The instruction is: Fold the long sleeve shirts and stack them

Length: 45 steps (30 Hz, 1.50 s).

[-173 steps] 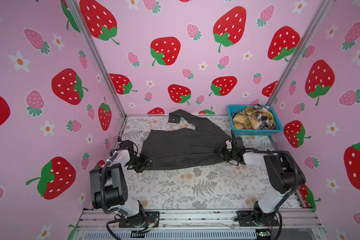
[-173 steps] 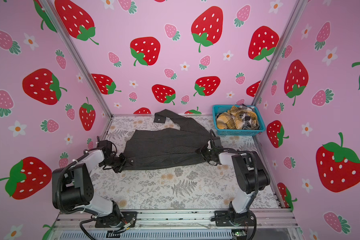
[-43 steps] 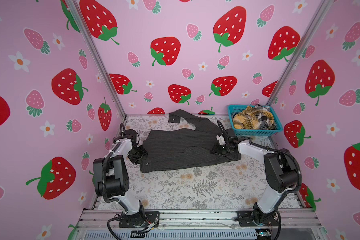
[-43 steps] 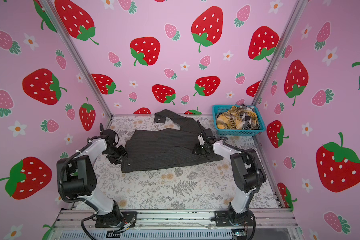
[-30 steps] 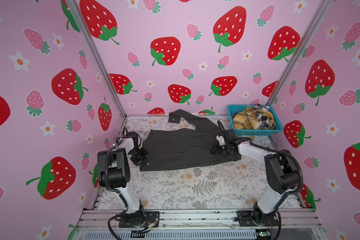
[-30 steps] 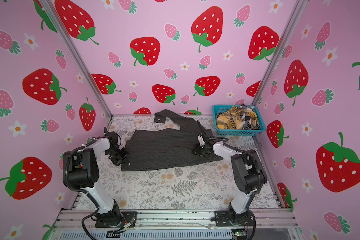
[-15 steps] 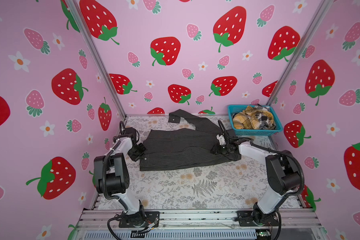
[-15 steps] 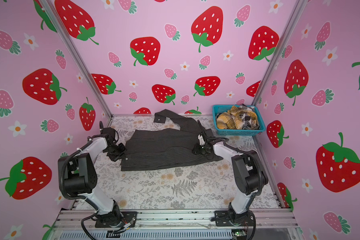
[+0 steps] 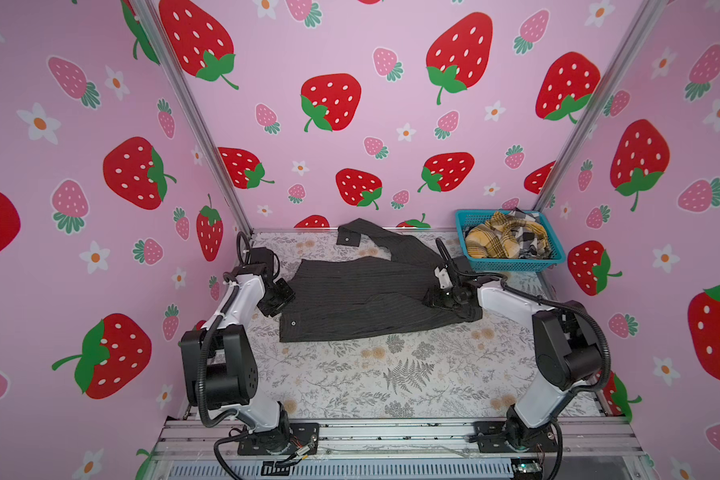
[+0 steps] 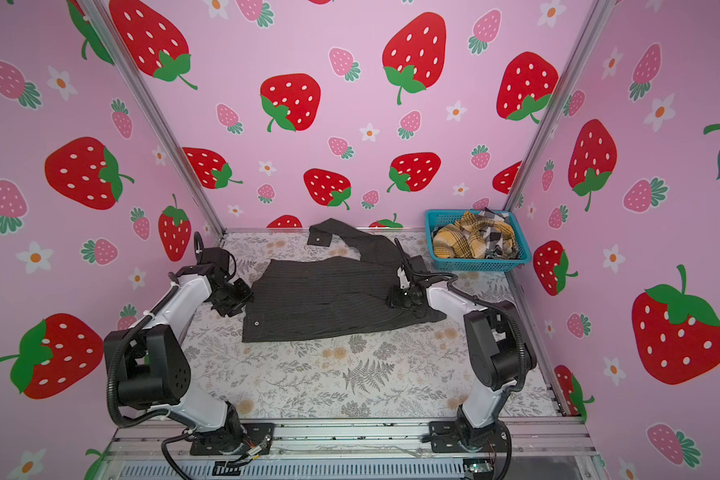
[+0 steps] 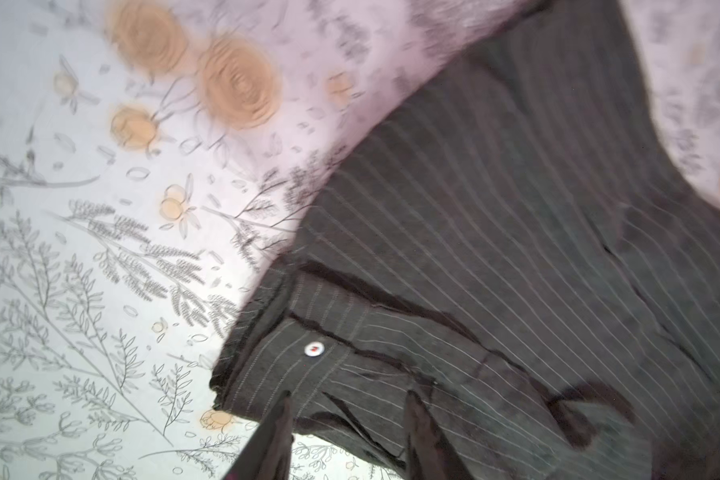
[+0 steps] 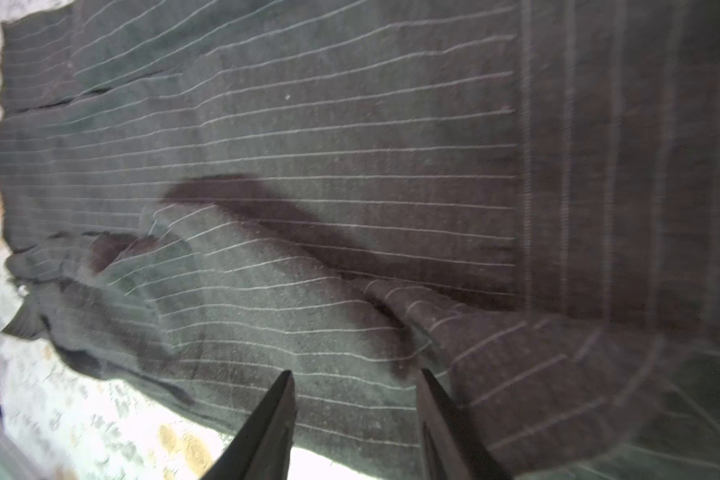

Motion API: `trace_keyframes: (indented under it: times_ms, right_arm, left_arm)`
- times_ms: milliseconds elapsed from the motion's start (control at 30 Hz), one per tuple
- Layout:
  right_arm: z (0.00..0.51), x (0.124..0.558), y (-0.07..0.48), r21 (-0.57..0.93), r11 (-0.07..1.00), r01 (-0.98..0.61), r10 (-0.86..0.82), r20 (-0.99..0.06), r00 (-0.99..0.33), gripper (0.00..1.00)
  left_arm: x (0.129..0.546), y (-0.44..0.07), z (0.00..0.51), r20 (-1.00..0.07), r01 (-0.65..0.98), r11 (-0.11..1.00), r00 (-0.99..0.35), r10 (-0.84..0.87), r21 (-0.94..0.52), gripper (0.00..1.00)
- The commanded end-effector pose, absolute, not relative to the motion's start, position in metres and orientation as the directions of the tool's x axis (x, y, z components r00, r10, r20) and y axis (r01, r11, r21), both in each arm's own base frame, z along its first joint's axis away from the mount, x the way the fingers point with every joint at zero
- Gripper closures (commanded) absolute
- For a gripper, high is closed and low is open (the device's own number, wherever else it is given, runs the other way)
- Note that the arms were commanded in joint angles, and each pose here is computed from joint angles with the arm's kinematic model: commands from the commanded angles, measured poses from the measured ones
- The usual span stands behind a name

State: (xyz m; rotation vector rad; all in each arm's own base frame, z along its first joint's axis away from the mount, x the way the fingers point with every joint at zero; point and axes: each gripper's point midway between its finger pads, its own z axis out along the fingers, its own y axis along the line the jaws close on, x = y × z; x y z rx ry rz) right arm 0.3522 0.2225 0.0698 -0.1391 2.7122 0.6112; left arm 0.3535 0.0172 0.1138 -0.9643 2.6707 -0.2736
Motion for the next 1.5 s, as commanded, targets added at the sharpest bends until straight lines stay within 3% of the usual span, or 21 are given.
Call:
trace_keyframes:
  times_ms: [0, 167, 300, 533, 700, 767, 800, 867, 967, 1133, 1233, 1467]
  right_arm:
    - [0.057, 0.352, 0.201, 0.272, 0.95, -0.15, -0.045, -0.359, -0.932, 0.53]
    - [0.03, 0.338, 0.186, 0.207, 0.968, -0.141, -0.071, -0.313, -0.947, 0.57]
    - [0.016, 0.307, 0.178, 0.194, 0.97, -0.144, -0.093, -0.249, -0.964, 0.58]
    - [0.01, 0.213, 0.187, 0.322, 0.932, -0.167, -0.141, -0.104, -0.985, 0.59]
    - [0.024, 0.189, 0.192, 0.371, 0.912, -0.174, -0.144, -0.106, -0.984, 0.58]
    - [0.048, 0.208, 0.194, 0.354, 0.915, -0.195, -0.136, -0.184, -0.974, 0.54]
    - [0.062, 0.219, 0.196, 0.35, 0.914, -0.206, -0.132, -0.223, -0.966, 0.52]
    - [0.098, 0.251, 0.202, 0.344, 0.909, -0.236, -0.123, -0.32, -0.939, 0.43]
    - [0.132, 0.306, 0.202, 0.321, 0.913, -0.251, -0.092, -0.437, -0.895, 0.31]
    - [0.146, 0.412, 0.207, 0.278, 0.92, -0.276, -0.083, -0.551, -0.831, 0.22]
    - [0.135, 0.466, 0.217, 0.218, 0.924, -0.314, -0.14, -0.57, -0.81, 0.17]
    - [0.1, 0.548, 0.225, 0.161, 0.929, -0.332, -0.194, -0.555, -0.809, 0.21]
  left_arm:
    - [0.35, -0.019, 0.087, -0.089, -0.59, 0.749, -0.764, -0.639, -0.302, 0.72]
    - [0.335, -0.047, 0.032, 0.078, -0.643, 0.679, -0.744, -0.664, -0.353, 0.99]
    - [0.308, -0.038, 0.009, 0.114, -0.68, 0.671, -0.722, -0.682, -0.294, 1.0]
    - [0.256, -0.011, 0.005, 0.139, -0.725, 0.641, -0.682, -0.718, -0.25, 1.0]
    - [0.241, -0.004, 0.021, 0.107, -0.726, 0.635, -0.676, -0.729, -0.263, 1.0]
    - [0.253, -0.004, 0.037, 0.076, -0.71, 0.64, -0.685, -0.725, -0.295, 1.0]
    - [0.26, -0.003, 0.046, 0.058, -0.7, 0.644, -0.69, -0.721, -0.309, 0.93]
    - [0.287, 0.008, 0.071, -0.025, -0.674, 0.664, -0.696, -0.718, -0.323, 0.69]
    - [0.335, 0.02, 0.104, -0.119, -0.618, 0.701, -0.714, -0.69, -0.356, 0.49]
    - [0.412, 0.044, 0.131, -0.217, -0.554, 0.761, -0.741, -0.636, -0.339, 0.39]
    - [0.446, 0.051, 0.133, -0.252, -0.514, 0.789, -0.758, -0.601, -0.336, 0.26]
    - [0.488, 0.066, 0.11, -0.264, -0.488, 0.825, -0.787, -0.557, -0.286, 0.25]
